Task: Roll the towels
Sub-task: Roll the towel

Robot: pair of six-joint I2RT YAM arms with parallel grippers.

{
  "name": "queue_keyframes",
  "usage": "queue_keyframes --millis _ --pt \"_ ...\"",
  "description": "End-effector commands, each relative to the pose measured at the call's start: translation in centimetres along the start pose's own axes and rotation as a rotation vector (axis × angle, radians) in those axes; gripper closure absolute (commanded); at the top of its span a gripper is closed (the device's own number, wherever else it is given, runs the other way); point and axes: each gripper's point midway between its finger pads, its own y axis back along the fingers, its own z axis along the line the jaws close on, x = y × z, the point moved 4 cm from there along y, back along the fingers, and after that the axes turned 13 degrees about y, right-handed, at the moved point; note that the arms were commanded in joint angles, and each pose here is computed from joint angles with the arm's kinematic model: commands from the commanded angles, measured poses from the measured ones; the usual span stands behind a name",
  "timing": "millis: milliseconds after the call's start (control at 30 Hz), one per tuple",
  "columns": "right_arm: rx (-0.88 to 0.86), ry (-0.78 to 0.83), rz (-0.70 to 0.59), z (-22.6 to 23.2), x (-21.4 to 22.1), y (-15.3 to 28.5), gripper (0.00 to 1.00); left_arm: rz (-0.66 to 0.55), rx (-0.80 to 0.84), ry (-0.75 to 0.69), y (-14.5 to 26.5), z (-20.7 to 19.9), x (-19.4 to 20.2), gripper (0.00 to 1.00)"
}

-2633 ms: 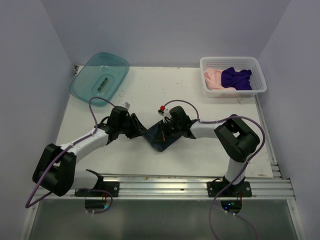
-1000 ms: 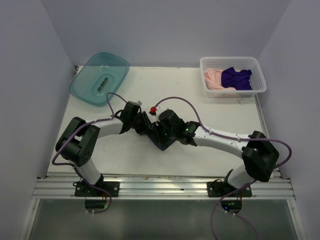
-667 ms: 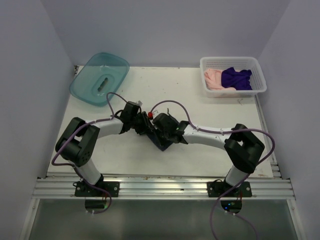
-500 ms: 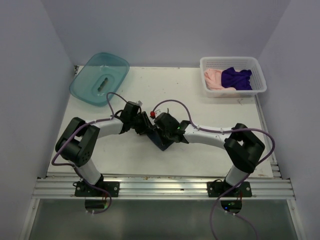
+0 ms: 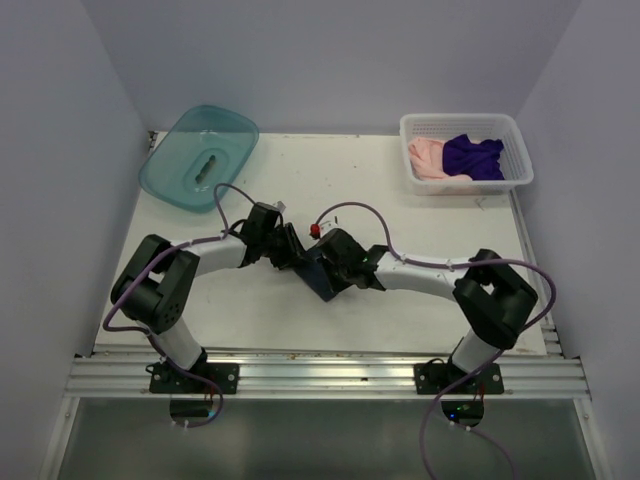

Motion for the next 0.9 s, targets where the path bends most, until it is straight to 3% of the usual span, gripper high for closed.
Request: queue_keyframes --millis 0,100,167,533,767,867 --pt "0.030 0.022 -0.104 -0.2 -2.0 3.1 1.00 -0.012 -0.066 -0.022 0.3 1.1 0.0 0.64" --pt "0.034 0.056 -0.145 0.5 -3.0 4.2 0.96 -0.013 -0.067 -0.023 0.3 1.0 0.0 0.64" --pt "0.038 0.096 -0.147 1.1 -3.2 4.2 0.85 -0.013 -0.068 -0.021 0.3 1.1 0.0 0.64" --pt "0.117 0.268 -0.089 3.1 -2.4 1.2 0.48 -0.011 -0.076 -0.019 0.3 1.2 0.0 0.64" --pt "0.140 0.290 -0.052 3.0 -1.1 -0.8 0.45 -0.010 -0.082 -0.015 0.2 1.3 0.1 0.64" --pt "0.143 0.283 -0.034 3.1 -0.3 -1.7 0.52 -0.009 -0.083 -0.012 0.2 1.4 0.1 0.64"
